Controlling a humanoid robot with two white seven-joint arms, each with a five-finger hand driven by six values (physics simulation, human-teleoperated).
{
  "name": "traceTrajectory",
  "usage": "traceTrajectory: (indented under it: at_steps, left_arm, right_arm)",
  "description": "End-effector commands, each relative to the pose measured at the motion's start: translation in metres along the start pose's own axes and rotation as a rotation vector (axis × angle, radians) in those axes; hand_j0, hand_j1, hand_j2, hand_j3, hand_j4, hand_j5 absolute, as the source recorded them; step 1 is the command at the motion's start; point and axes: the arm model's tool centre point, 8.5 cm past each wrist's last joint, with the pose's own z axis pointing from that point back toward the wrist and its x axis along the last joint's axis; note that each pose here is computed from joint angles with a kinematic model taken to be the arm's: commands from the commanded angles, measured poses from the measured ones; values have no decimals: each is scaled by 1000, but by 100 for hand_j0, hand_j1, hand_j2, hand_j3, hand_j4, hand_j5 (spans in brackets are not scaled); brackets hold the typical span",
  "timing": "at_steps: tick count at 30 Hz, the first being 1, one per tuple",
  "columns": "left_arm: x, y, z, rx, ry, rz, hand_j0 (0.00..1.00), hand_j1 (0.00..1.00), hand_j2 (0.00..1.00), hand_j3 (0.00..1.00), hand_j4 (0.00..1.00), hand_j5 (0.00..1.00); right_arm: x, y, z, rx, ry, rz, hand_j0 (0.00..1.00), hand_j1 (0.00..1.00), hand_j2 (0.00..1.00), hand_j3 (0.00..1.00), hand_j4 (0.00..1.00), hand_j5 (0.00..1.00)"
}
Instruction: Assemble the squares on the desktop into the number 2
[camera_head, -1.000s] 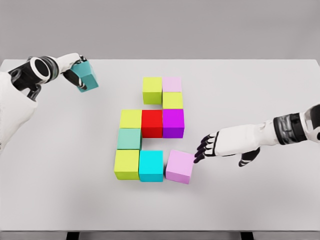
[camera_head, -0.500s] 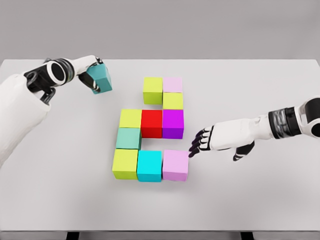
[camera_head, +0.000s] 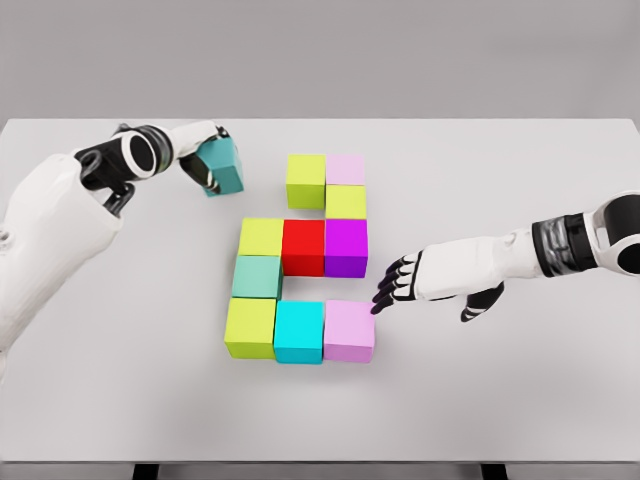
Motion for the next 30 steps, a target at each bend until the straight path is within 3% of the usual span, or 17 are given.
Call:
traceTrajectory:
  at_steps: [1, 4, 8, 11, 12, 14, 15, 16, 20, 25, 26, 28, 30]
  left_arm:
    - [4, -2, -1, -1, -8, -10, 60, 60, 60, 60, 60, 60]
    - [13, -2, -1, -2, -23, -12, 60, 60, 60, 60, 60, 60]
    - [26, -5, -5, 5, -29, -30, 60, 60, 60, 60, 60, 60]
    - [28, -6, -5, 2, -33, -29, 60, 60, 60, 60, 60, 60]
    - [32, -8, -6, 2, -41, -32, 60, 60, 60, 60, 60, 60]
    - [34, -9, -5, 2, -45, -35, 60, 60, 60, 60, 60, 60]
    - [35, -9, -5, 1, -48, -36, 60, 60, 60, 60, 60, 60]
    - [35, -11, -5, -1, -51, -35, 60, 60, 60, 60, 60, 60]
    - [36, -12, -4, -2, -54, -43, 60, 60, 60, 60, 60, 60]
    - [43, -15, 0, -1, -79, -54, 60, 60, 60, 60, 60, 60]
    - [43, -16, 0, -4, -79, -58, 60, 60, 60, 60, 60, 60]
    - [44, -17, 0, -5, -79, -60, 60, 60, 60, 60, 60, 60]
    - [44, -17, 0, -6, -80, -59, 60, 60, 60, 60, 60, 60]
  right_arm:
    - [0, -1, 0, -6, -2, -4, 100, 100, 100, 100, 100, 100]
    - [-1, -2, 1, -7, 3, -6, 100, 100, 100, 100, 100, 100]
    - [-2, -15, 16, -52, 25, 7, 100, 100, 100, 100, 100, 100]
    - [-8, -18, 54, -107, 86, -30, 100, 100, 100, 100, 100, 100]
    - [-7, -22, 77, -167, 97, -77, 100, 100, 100, 100, 100, 100]
    - [-3, -30, 89, -266, 56, -148, 100, 100, 100, 100, 100, 100]
    - [-5, -32, 104, -360, 34, -227, 100, 100, 100, 100, 100, 100]
    - [-4, -32, 123, -405, 53, -249, 100, 100, 100, 100, 100, 100]
    - [-2, -29, 154, -513, 82, -286, 100, 100, 100, 100, 100, 100]
    - [-9, -1, 143, -611, 63, -374, 100, 100, 100, 100, 100, 100]
    - [-9, 11, 137, -632, 56, -409, 100, 100, 100, 100, 100, 100]
    - [-10, 33, 134, -706, 63, -462, 100, 100, 100, 100, 100, 100]
    - [-10, 44, 136, -778, 78, -478, 100, 100, 100, 100, 100, 100]
